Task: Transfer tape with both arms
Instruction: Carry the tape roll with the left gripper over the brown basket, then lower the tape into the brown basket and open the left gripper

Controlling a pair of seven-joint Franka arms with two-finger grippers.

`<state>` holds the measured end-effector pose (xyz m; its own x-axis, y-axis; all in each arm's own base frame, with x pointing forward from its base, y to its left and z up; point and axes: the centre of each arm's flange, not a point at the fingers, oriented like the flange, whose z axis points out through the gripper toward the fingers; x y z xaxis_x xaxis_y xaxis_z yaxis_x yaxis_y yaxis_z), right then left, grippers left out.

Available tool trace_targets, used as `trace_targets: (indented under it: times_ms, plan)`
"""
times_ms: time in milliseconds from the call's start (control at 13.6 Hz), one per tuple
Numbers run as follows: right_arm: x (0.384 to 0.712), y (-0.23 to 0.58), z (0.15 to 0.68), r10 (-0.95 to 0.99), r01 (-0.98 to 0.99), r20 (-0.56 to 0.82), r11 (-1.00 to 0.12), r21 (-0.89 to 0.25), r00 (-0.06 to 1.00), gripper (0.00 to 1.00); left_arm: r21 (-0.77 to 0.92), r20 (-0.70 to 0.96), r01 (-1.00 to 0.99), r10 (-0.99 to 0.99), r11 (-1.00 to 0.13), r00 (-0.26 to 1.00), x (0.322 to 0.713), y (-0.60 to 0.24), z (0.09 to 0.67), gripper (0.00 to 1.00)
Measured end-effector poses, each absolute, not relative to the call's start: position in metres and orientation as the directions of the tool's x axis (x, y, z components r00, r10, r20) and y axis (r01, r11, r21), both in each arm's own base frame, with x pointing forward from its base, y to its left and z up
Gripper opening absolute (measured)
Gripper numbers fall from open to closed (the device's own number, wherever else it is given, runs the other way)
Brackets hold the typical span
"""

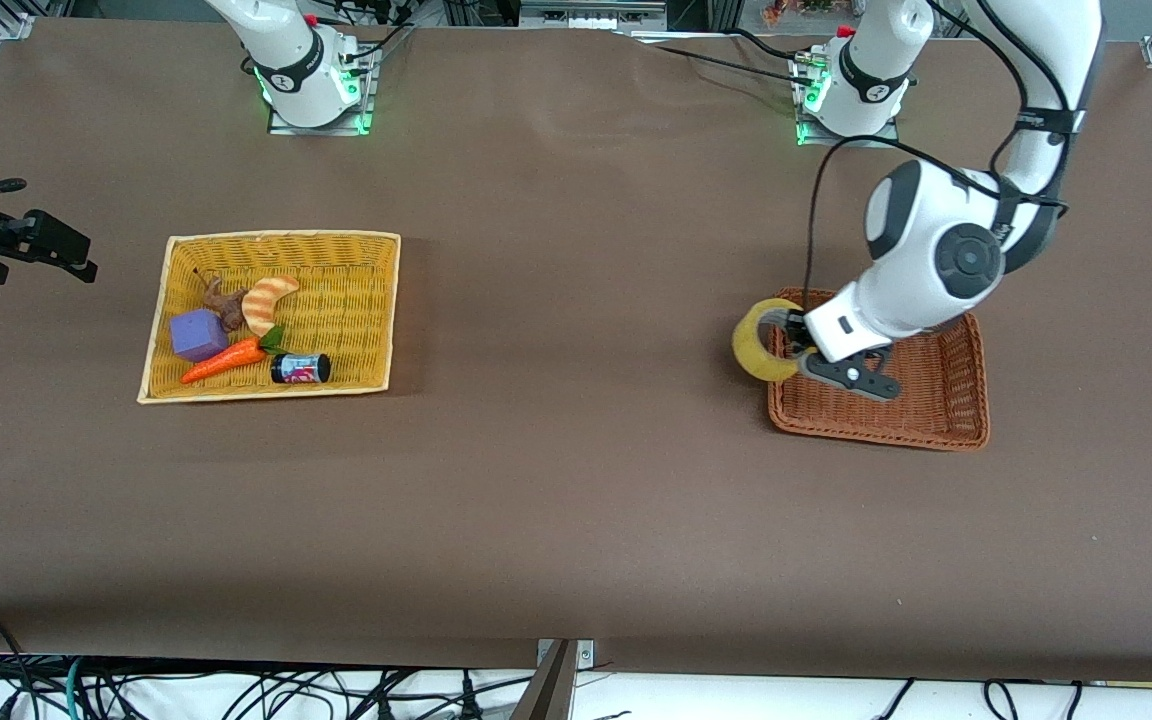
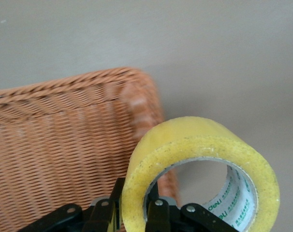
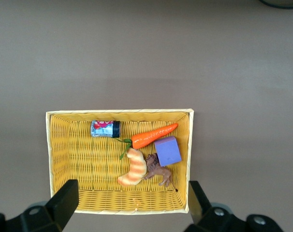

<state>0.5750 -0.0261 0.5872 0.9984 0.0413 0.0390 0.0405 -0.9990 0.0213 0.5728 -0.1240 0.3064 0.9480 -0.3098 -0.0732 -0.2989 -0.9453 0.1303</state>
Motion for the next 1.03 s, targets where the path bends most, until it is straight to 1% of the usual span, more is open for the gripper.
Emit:
trace_targets:
  times_ms: [221,368,588,735,809,956,1029]
  plan:
    - [0.575,-0.026,0.587,0.041,0.04,0.039,-0.999,0.021,0.998,1.0,0.065,-0.095,-0.358,-0.363,-0.931,0.927,0.574,-0.074,0.295,0.22]
    - [0.575,-0.026,0.587,0.041,0.04,0.039,-0.999,0.021,0.998,1.0,0.034,-0.083,-0.366,-0.368,-0.93,0.926,0.571,-0.065,0.276,0.22]
    - [0.575,-0.026,0.587,0.041,0.04,0.038,-0.999,0.021,0.998,1.0,0.008,-0.056,-0.368,-0.367,-0.93,0.928,0.556,-0.06,0.227,0.22]
    - [0.576,-0.026,0.586,0.041,0.041,0.037,-0.999,0.021,0.998,1.0,0.006,-0.067,-0.369,-0.368,-0.929,0.927,0.552,-0.059,0.213,0.22]
    - [0.576,-0.026,0.586,0.041,0.041,0.036,-0.999,0.021,0.998,1.0,0.006,-0.066,-0.37,-0.369,-0.929,0.927,0.553,-0.06,0.214,0.28]
    - [0.576,-0.026,0.585,0.041,0.041,0.035,-0.999,0.021,0.999,1.0,0.001,-0.048,-0.365,-0.365,-0.931,0.93,0.556,-0.057,0.224,0.47]
    - [0.576,-0.026,0.585,0.041,0.041,0.035,-0.999,0.021,0.999,1.0,-0.002,-0.032,-0.36,-0.36,-0.933,0.933,0.558,-0.054,0.234,0.58]
